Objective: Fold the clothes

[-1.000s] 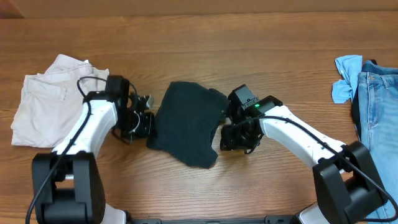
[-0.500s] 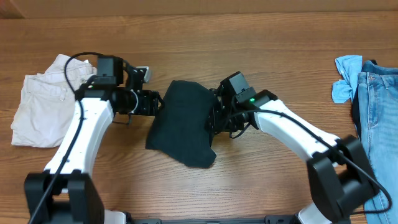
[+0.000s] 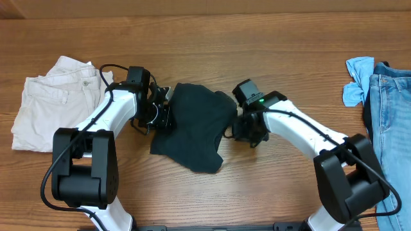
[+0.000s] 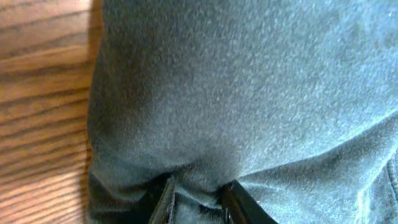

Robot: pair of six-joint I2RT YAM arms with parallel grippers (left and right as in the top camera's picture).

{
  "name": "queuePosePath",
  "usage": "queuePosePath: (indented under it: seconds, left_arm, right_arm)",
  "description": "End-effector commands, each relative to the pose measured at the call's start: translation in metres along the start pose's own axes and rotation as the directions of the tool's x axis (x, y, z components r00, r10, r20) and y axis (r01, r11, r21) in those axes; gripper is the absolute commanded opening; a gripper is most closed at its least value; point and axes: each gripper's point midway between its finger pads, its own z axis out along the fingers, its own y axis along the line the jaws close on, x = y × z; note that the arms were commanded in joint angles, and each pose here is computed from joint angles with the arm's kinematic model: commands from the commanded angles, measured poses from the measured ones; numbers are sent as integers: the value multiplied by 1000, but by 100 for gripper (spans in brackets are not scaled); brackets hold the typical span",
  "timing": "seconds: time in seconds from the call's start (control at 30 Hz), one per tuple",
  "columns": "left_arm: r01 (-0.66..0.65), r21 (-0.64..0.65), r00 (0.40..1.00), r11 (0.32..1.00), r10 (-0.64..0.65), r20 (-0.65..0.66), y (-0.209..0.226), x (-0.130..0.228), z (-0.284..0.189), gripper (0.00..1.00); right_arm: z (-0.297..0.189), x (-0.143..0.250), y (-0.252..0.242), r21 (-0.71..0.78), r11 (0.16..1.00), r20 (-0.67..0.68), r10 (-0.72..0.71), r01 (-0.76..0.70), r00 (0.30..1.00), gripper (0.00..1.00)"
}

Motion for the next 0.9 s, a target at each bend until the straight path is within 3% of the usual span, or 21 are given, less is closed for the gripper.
queuePosePath:
  seconds: [0.0,0.03,0.17,0.27,0.33,0.4,0.47,0.5,0.53,0.57,0.6,0.63,0.67,0.7,0.73,0.77,0.87]
  left_arm:
    - [10,2,1000,1000,-10,-23,-3,-2,-5,38]
    - [7,5,1000,1000,-7,-18,-6,-6,-11,40]
    - [-19,6,999,1000,18,36,-17,-28,-34,49]
    - [-49,-4,993,999,50,104,-16,-48,-36,60]
    - [-57,-7,993,998,58,107,-16,-50,-28,61]
    - [-63,-10,993,998,64,99,-15,-50,-20,58]
    - [-55,-30,996,998,57,67,-9,-46,-7,42]
    - [-47,-28,998,999,48,48,-6,-44,-1,34]
    - [-36,-28,999,999,37,23,-3,-40,5,15]
    - [-25,-27,1000,999,25,2,0,-36,9,4]
    - [-17,-19,1000,1000,17,-9,1,-34,12,4]
    - [-13,-17,1000,1000,13,-13,2,-33,13,4]
    - [-14,-17,1000,1000,13,-12,2,-33,13,4]
    - [-16,-17,1000,1000,16,-6,1,-35,11,4]
    - [-14,-17,1000,1000,14,-2,1,-37,9,4]
    - [-5,-17,1000,1000,5,6,2,-39,1,8]
    - [24,15,999,1000,-24,37,1,-47,-26,48]
  right_arm:
    - [-37,-45,18,-127,986,142,-87,105,986,63]
    - [-45,-57,22,-160,981,182,-82,112,980,72]
    - [-55,-90,27,-238,964,283,-50,121,958,70]
    - [-46,-100,31,-246,960,303,-55,134,951,50]
    - [-35,-100,34,-265,955,279,-57,134,959,46]
    - [-28,-97,37,-290,947,254,-61,136,965,36]
    - [-24,-98,34,-266,951,259,-87,158,962,9]
    - [-22,-102,25,-216,964,275,-90,153,957,4]
    - [-22,-107,10,-147,981,294,-78,125,953,4]
    - [-21,-110,0,-109,988,300,-67,105,952,4]
    - [-22,-111,-9,-96,991,295,-57,89,954,4]
    - [-23,-111,-13,-110,990,287,-52,87,956,8]
    - [-24,-111,-12,-134,984,279,-74,115,957,22]
    - [-26,-110,-13,-157,979,272,-86,133,958,45]
    - [-27,-109,-18,-174,978,259,-67,115,963,58]
    - [-29,-109,-24,-182,979,246,-50,97,968,61]
    - [-31,-101,-36,-207,977,190,-6,46,982,65]
